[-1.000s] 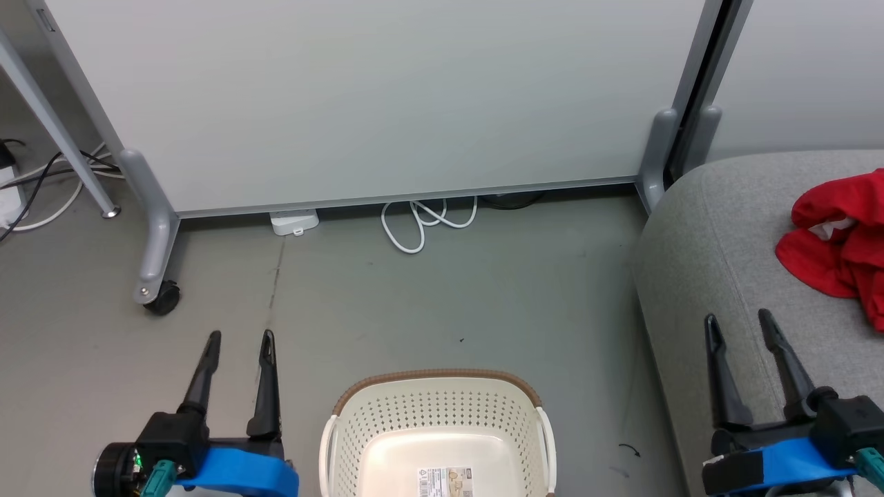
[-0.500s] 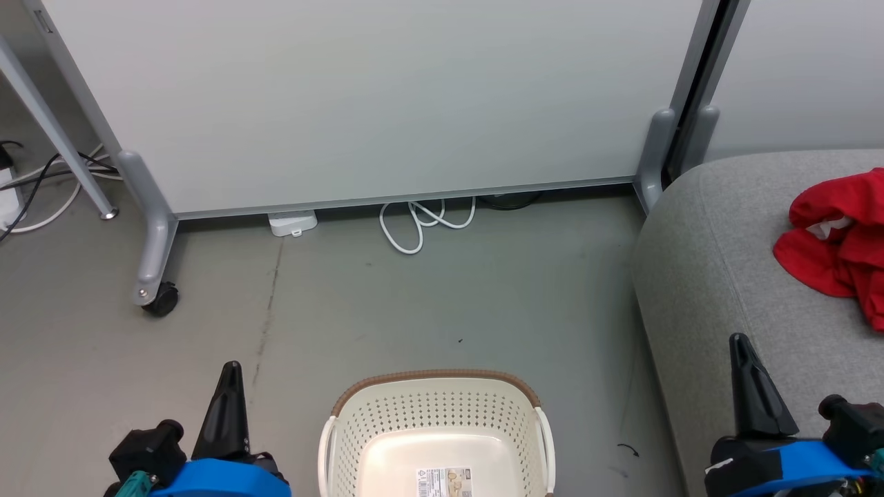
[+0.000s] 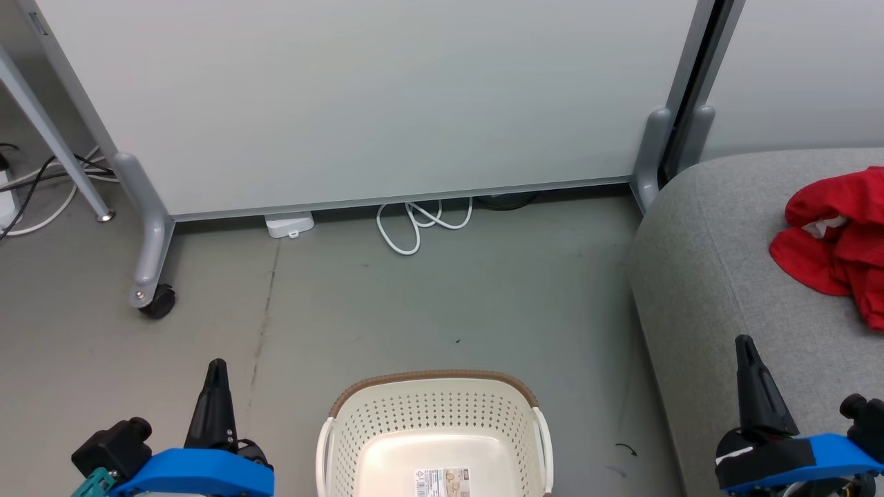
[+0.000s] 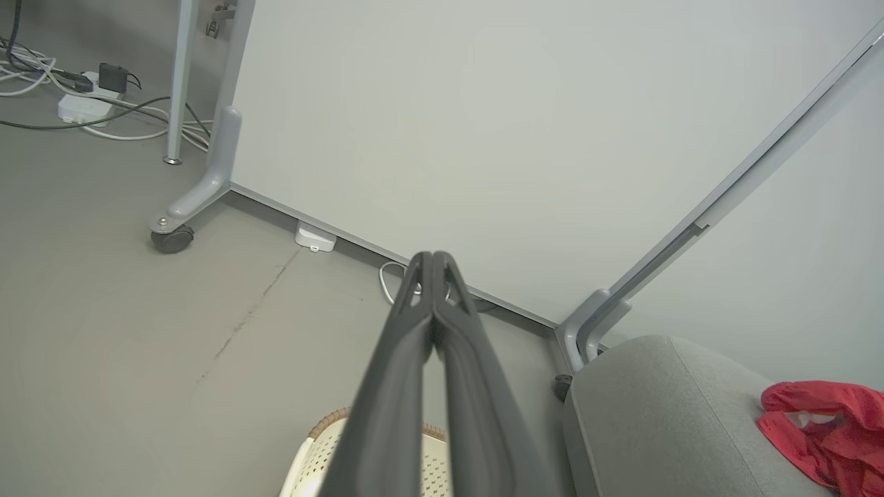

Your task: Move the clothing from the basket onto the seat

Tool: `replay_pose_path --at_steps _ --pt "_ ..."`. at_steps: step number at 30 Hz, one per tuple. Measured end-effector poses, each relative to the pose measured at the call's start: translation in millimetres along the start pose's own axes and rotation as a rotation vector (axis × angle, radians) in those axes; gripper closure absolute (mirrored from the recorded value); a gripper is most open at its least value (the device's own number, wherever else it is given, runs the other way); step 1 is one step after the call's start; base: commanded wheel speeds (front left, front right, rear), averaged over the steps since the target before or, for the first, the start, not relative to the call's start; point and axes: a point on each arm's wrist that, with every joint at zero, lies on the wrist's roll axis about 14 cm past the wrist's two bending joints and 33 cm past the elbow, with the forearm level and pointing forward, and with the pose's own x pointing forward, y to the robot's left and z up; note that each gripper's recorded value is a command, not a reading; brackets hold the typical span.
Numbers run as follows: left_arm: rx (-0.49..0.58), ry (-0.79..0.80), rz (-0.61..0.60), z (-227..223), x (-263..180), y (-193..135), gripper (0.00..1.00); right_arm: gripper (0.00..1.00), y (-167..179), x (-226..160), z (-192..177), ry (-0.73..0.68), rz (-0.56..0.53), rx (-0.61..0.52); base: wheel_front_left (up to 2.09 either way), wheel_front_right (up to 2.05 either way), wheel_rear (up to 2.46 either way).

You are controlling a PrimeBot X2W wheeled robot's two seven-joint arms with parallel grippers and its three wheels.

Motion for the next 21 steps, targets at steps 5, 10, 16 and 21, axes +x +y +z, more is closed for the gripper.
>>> replay_pose_path --at_steps 5,10,16,21 --pt "-0.080 -0.001 0.003 2.5 2.5 -0.1 1.00 1.00 -1.5 1.4 0.1 0.006 -0.011 0.081 0.00 0.00 0.00" --pt "-0.153 0.001 0.008 4.2 4.8 0.0 1.00 1.00 -3.1 2.8 0.4 0.009 -0.021 0.155 0.00 0.00 0.00" --pt "-0.253 0.002 0.015 6.5 6.9 1.2 1.00 1.00 -5.0 3.6 -0.3 0.016 -0.034 0.258 0.00 0.00 0.00" --pt "-0.319 0.000 0.013 9.0 9.1 0.7 1.00 1.00 -5.8 4.8 0.1 0.018 -0.039 0.326 0.00 0.00 0.00"
